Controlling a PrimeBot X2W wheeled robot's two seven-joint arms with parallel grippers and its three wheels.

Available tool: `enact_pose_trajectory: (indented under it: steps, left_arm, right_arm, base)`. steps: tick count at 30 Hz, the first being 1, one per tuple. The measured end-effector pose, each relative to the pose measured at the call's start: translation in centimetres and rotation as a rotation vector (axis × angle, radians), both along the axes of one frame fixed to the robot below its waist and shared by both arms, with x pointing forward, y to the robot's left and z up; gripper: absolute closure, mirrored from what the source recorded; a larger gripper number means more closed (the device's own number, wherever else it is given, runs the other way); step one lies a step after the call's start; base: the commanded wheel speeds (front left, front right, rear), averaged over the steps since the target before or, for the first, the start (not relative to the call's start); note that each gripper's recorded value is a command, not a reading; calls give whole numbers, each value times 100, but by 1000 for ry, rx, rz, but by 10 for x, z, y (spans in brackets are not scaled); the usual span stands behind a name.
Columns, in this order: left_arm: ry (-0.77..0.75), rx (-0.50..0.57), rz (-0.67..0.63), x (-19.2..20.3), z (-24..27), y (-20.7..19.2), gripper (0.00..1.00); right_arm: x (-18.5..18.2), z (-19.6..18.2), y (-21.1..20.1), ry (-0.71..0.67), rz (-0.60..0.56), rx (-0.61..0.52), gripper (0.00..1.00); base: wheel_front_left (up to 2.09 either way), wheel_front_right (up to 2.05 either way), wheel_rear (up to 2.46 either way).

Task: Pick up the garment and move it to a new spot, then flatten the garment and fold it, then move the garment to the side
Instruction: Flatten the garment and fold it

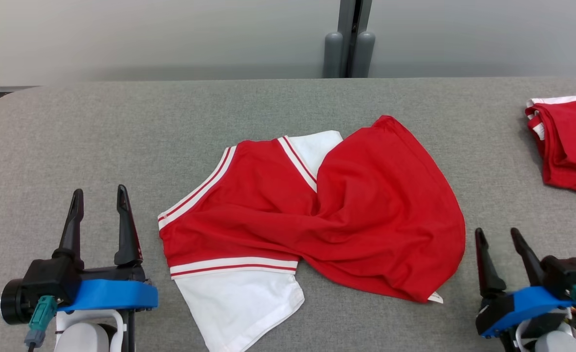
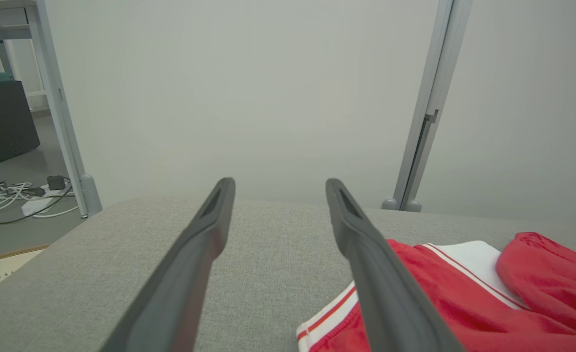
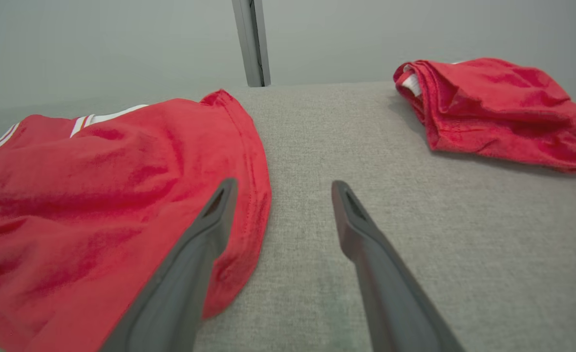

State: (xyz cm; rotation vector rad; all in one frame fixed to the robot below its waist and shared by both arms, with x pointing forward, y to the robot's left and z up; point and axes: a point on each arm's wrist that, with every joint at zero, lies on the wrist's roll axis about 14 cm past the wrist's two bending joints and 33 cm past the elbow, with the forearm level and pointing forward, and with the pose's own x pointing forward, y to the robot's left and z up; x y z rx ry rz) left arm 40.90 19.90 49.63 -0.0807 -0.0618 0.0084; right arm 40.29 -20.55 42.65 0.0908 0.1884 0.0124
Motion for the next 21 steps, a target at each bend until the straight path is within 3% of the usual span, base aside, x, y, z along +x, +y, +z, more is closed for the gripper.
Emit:
enact_pose_trajectory:
  steps: [14, 16, 17, 21]
  left_arm:
    - [-9, 8, 20, -3, 4, 9, 0]
    - [-7, 7, 22, -3, 3, 9, 0]
    - [-6, 8, 21, -3, 2, 9, 0]
    - [-4, 5, 14, -2, 2, 6, 0]
  right_arm:
    - [-1, -57, 32, 216, 108, -7, 0]
    - [-2, -60, 34, 223, 110, 1, 89]
    - [-2, -60, 35, 225, 110, 5, 100]
    - [5, -53, 30, 192, 96, 13, 100]
  base:
    - [0, 0, 0]
    - [0, 0, 0]
    - [0, 0, 0]
    - [0, 0, 0]
